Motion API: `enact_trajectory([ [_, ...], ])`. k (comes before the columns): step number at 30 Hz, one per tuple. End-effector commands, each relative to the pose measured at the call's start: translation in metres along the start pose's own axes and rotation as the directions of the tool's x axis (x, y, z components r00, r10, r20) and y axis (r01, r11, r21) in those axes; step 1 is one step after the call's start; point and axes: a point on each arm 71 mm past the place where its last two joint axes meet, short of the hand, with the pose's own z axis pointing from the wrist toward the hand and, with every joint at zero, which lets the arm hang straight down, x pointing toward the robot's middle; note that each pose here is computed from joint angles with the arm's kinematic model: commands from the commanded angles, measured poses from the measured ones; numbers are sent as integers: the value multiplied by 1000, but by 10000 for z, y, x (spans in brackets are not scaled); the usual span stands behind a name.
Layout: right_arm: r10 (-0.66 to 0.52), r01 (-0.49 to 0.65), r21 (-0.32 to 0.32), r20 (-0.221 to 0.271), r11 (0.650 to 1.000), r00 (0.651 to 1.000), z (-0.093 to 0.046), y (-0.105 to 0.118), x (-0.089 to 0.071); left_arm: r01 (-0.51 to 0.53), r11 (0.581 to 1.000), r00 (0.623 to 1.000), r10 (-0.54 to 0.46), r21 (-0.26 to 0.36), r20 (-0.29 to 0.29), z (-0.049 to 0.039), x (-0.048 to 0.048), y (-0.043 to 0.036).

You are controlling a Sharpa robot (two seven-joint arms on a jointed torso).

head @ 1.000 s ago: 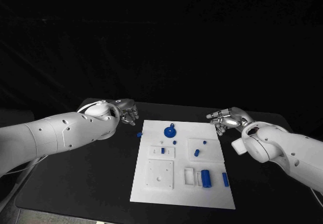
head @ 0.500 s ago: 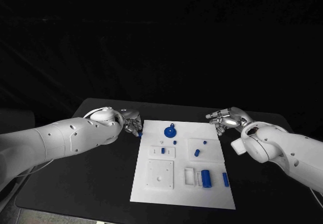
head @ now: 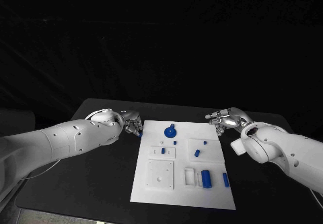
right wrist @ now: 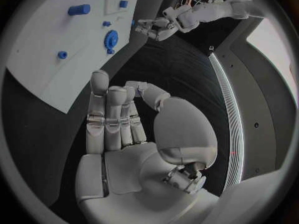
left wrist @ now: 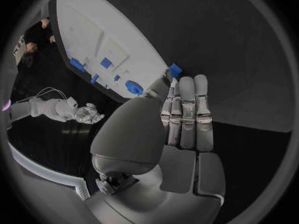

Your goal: Assemble the parts on the task board

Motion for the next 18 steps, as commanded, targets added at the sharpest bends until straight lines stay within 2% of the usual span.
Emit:
enact_trajectory([
  [1, -7, 7, -16, -11, 1000, 1000, -2, 18, 17, 25, 999, 999, -26, 26, 39, 19, -14, -25],
  [11, -6, 6, -16, -16, 1000, 1000, -6, 24, 25, 26, 1000, 1000, -26, 8, 0, 51, 43, -17],
  [18, -6, 6, -16, -16, 1000, 1000, -6, 27, 29, 20, 999, 1000, -20, -25, -24, 65, 86, 31],
])
